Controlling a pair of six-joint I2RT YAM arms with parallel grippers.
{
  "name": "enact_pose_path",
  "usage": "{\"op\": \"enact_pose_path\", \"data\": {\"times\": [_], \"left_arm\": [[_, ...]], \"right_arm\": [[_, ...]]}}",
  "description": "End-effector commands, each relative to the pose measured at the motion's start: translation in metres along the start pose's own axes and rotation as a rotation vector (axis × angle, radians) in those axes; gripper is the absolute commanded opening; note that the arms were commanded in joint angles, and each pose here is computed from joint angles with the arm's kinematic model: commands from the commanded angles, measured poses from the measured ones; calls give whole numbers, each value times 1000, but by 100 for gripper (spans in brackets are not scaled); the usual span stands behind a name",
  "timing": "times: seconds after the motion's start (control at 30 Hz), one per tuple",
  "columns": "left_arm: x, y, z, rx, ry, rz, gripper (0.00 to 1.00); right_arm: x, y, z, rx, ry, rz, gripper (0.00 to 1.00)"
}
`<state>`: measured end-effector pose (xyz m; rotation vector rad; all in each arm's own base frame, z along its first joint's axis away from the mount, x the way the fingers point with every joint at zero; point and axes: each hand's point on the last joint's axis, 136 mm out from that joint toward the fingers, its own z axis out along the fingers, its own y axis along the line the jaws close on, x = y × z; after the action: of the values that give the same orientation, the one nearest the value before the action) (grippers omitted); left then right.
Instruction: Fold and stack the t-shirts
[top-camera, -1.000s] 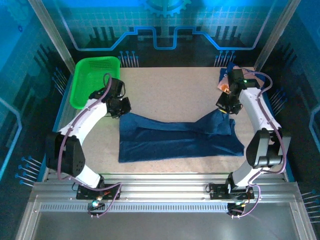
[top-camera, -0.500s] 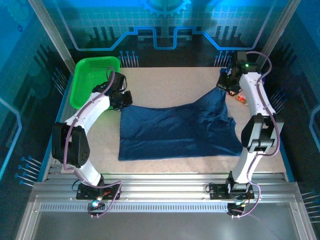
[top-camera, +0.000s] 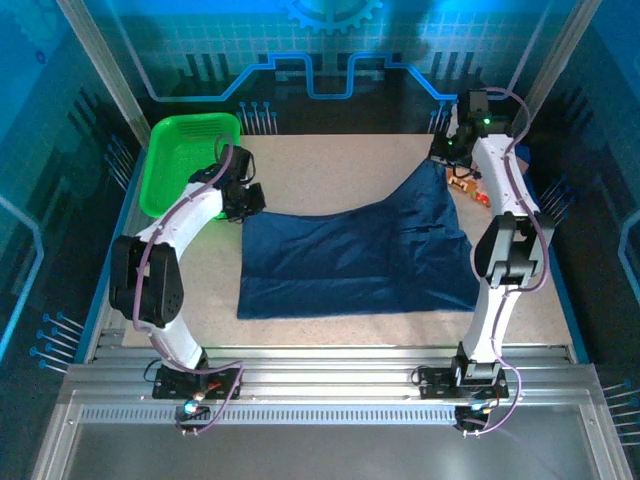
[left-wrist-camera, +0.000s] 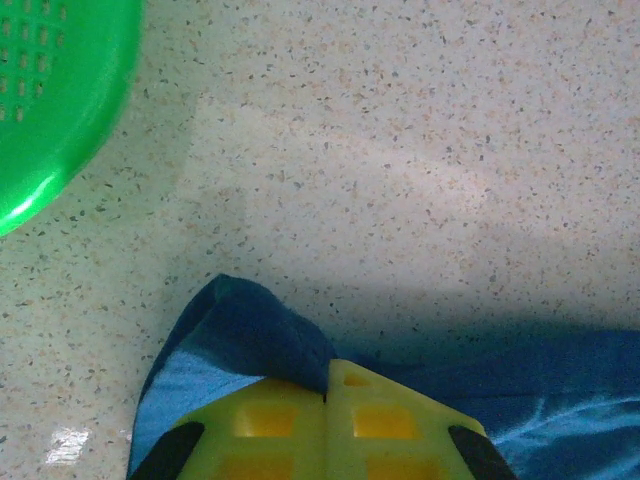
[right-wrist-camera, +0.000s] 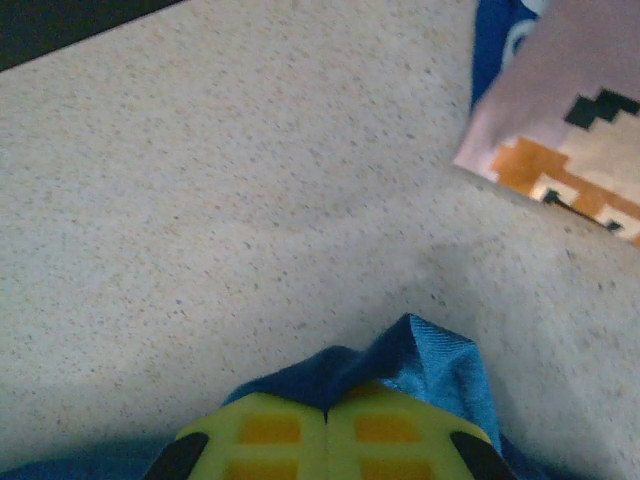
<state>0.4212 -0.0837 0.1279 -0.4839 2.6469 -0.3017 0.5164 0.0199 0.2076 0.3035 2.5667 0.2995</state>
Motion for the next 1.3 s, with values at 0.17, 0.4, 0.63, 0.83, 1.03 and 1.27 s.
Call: {"op": "enact_pose_path", "data": {"times": [0.17, 0.4, 0.63, 0.83, 1.03, 1.27], "left_arm": [[-8, 6, 4, -15, -12, 23, 0], [-6, 8, 6, -11, -6, 18, 0], [3, 10, -1, 9, 2, 33, 0], [20, 19, -11, 17, 25, 41, 0], [36, 27, -19, 25, 34, 21, 0], [51, 37, -18, 8, 58, 17, 0]], "right_arm": [[-33, 26, -3, -137, -58, -60, 0], [-8, 18, -4, -110, -3, -41, 0], [27, -3, -15, -36, 67, -16, 0], [60, -17, -31, -23, 127, 69, 0], [105, -22, -42, -59, 216, 176, 0], [136, -34, -58, -73, 252, 280, 0]]}}
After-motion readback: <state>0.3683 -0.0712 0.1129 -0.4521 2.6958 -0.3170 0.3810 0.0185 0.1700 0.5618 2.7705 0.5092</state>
